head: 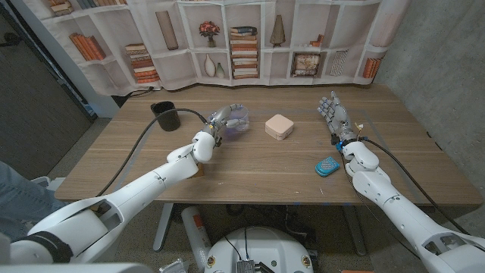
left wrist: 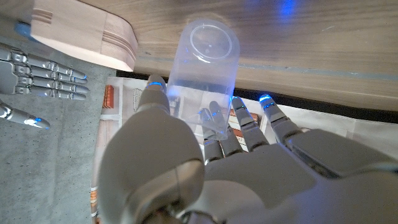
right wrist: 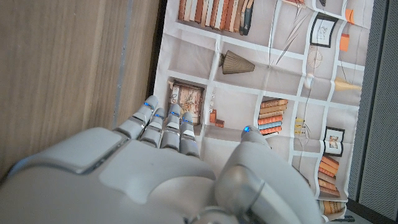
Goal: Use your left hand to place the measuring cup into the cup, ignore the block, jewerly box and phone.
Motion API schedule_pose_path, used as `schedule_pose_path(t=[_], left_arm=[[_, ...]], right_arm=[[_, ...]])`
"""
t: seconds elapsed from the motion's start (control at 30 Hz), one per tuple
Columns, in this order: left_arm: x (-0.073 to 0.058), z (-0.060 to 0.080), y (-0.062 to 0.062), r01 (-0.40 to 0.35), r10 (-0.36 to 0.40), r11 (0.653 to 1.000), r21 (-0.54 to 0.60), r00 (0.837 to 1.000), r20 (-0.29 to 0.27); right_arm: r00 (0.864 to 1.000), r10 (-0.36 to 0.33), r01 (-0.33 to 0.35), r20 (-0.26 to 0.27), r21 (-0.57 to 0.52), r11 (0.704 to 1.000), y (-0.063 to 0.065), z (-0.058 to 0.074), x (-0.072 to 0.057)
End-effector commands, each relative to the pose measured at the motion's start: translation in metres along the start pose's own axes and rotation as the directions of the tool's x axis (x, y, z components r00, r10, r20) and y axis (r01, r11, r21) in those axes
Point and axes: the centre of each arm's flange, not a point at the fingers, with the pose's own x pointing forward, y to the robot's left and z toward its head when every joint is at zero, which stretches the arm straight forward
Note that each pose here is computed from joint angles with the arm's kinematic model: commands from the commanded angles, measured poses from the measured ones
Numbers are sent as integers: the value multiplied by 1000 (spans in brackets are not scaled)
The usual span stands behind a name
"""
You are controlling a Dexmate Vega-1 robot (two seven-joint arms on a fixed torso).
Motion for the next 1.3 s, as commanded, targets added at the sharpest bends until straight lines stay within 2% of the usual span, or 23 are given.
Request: schedule_pose_path(t=[0.03,0.63,1.3], left_arm=[[0,3,8,-6,6,1000,-17,1000,3],[-5,2,18,-7,6,998,-58,1000,-13],[-9,2,31,-5,4,997,-72,1000,-16]], right_arm=[[1000,3,-3,1,-4,1000,1,1,-1],[1000,16,-17,-5,-27,999,5,7,-1],[1000,19,-19,-14,-35,999,6,8,2]])
